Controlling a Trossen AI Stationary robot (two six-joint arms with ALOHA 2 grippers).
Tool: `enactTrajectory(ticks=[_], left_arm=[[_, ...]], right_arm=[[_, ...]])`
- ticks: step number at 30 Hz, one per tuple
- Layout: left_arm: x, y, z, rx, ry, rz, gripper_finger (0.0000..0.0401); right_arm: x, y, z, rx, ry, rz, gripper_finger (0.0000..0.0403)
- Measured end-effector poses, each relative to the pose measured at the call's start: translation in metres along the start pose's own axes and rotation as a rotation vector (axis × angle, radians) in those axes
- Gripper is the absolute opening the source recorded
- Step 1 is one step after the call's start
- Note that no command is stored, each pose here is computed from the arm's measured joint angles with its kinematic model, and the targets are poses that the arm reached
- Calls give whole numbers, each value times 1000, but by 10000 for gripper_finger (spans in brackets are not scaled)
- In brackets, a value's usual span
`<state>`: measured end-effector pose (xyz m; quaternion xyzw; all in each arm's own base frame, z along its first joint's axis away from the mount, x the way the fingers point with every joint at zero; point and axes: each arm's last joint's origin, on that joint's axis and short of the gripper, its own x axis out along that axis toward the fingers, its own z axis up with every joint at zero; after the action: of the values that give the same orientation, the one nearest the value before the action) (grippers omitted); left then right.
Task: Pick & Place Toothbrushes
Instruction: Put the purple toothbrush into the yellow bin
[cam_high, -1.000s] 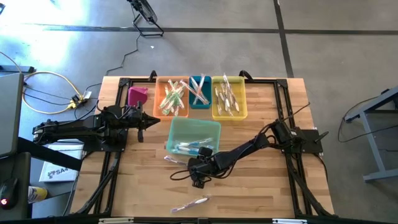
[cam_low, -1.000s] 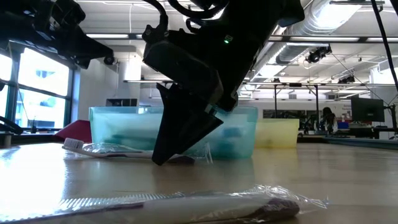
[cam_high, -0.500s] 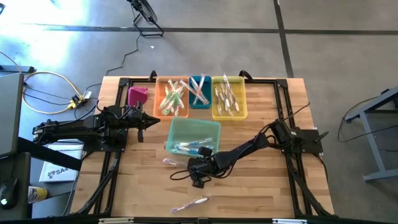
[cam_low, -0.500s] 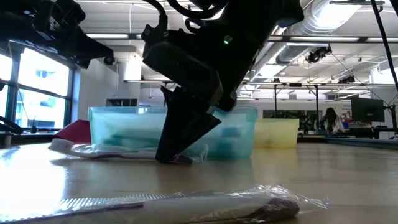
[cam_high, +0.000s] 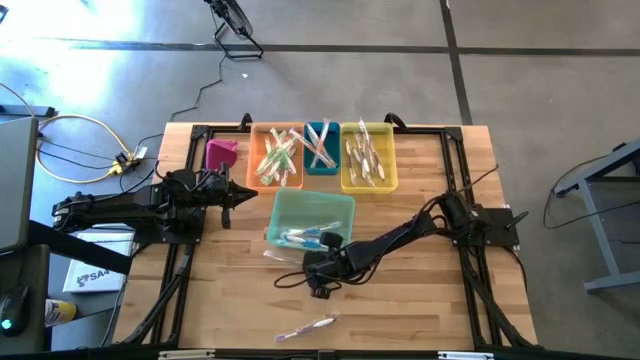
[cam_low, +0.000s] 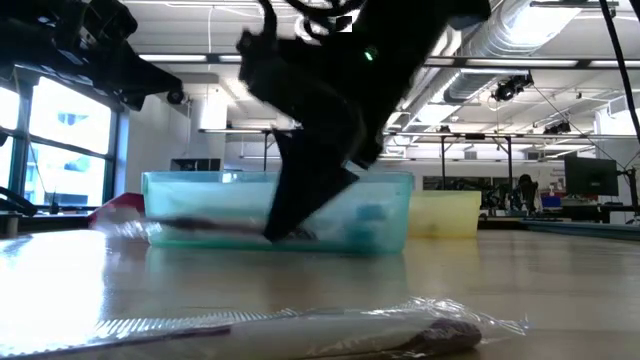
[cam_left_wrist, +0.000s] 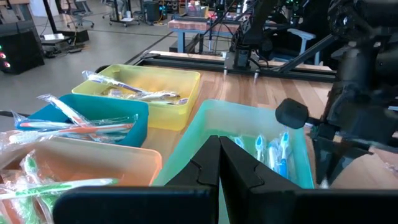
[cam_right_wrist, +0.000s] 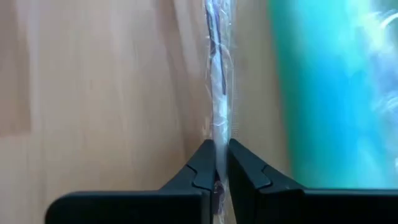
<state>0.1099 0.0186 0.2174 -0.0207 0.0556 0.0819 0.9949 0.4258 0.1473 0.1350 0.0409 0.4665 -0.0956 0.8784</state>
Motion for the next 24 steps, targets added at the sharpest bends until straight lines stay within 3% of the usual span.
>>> enactTrajectory(ticks=[11, 24], left_arm=[[0, 0, -1, 0, 8, 1, 0], [0, 0, -1, 0, 9, 0, 0]], right_arm=[[-62, -10, 29, 11, -132, -8, 14], [-154, -50, 44, 52, -226, -184, 14]])
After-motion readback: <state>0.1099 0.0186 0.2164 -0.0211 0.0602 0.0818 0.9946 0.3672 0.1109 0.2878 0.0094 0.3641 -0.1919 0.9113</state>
